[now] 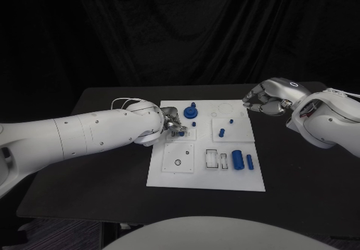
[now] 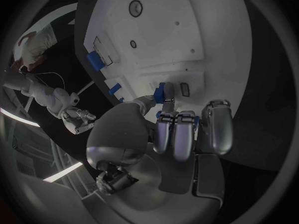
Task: Assemble the parts on the task board
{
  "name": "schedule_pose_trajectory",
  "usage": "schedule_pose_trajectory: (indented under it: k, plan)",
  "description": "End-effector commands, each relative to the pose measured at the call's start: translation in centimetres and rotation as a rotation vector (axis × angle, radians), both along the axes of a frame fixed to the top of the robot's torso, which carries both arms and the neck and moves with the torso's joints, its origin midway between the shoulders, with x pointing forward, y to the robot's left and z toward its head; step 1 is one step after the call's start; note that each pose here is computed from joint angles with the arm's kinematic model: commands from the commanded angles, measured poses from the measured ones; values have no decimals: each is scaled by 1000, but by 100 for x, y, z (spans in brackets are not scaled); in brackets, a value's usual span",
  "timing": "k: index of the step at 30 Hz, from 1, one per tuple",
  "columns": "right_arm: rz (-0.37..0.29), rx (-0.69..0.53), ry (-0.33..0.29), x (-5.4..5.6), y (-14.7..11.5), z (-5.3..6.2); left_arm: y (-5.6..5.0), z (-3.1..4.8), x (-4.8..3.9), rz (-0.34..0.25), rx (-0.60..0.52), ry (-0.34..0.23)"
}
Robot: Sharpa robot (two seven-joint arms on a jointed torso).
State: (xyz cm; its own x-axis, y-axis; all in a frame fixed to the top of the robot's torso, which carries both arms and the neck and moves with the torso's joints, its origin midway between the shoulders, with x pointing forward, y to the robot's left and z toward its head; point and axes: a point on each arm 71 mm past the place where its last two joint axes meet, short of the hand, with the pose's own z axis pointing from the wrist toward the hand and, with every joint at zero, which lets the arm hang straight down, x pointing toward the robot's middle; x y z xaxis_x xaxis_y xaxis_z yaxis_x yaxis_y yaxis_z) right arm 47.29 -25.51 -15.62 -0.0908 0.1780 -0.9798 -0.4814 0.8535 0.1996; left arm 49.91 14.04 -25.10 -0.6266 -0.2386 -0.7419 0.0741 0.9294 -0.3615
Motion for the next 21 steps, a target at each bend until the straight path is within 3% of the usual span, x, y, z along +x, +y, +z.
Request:
schedule_pose_trajectory:
  k: [1,21]
  plan:
    - [-19,-8,13,2,-13,-20,2,-73,-43,-12,12,28]
    - [-24,-15,25,0,-21,-36,26,-93,-39,-6,20,35]
